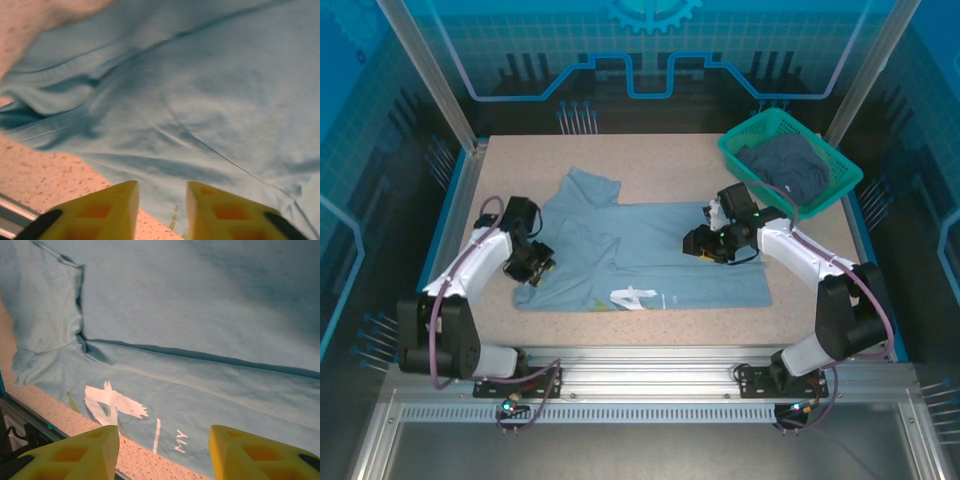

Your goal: Fold and stack the t-shirts

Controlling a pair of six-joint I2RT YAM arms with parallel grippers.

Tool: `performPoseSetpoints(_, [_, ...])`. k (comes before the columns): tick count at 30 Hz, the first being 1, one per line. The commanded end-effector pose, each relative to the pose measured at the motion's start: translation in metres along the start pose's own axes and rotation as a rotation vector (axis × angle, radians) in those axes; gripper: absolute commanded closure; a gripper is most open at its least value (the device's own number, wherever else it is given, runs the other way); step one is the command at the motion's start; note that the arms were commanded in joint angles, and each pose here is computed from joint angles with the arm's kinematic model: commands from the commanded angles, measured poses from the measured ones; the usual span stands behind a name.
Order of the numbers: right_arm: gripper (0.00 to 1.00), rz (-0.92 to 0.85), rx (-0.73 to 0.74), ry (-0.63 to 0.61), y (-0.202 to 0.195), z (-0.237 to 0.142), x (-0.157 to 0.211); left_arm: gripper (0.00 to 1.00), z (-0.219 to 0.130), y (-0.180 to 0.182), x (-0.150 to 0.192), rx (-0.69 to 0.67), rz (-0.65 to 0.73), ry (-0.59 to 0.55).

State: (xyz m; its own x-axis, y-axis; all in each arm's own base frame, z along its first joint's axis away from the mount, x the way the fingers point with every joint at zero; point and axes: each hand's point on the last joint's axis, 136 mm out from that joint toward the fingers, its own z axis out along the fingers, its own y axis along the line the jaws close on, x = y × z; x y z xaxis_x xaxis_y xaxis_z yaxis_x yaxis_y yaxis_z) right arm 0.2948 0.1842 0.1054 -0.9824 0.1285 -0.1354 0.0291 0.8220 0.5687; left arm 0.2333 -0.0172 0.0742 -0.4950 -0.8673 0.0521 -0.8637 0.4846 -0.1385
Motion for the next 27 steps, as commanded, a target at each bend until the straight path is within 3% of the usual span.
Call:
performPoseSetpoints(1, [0.49, 0.08, -0.008, 0.027, -0.014, 0.002, 0.004, 0.62, 0.014, 0.008, -0.018, 0.015, -0.083, 0.013])
performPoseSetpoints(4, [0.49, 0.081, -0.003, 0.037, -0.018, 0.001, 0.003, 0.64, 0.02, 0.0, -0.036, -0.014, 0.01, -0.003])
performPoseSetpoints(8, [0.49, 0.099, 0.009, 0.039, -0.026, -0.002, 0.004, 0.67, 0.035, 0.004, -0.041, -0.079, 0.036, 0.034])
performPoseSetpoints(13, [0.5, 0.119, 0.028, 0.042, -0.034, -0.001, 0.009, 0.66, 0.044, -0.002, -0.049, -0.056, 0.059, -0.003])
performPoseSetpoints(22, [0.5, 0.13, 0.032, 0.04, -0.037, 0.001, 0.012, 0.99, 0.04, -0.014, -0.065, -0.069, 0.135, -0.031])
performPoseSetpoints(27, [0.51, 0.13, 0.033, 0.037, -0.036, 0.001, 0.011, 1.0, 0.03, -0.014, -0.072, -0.081, 0.161, -0.074])
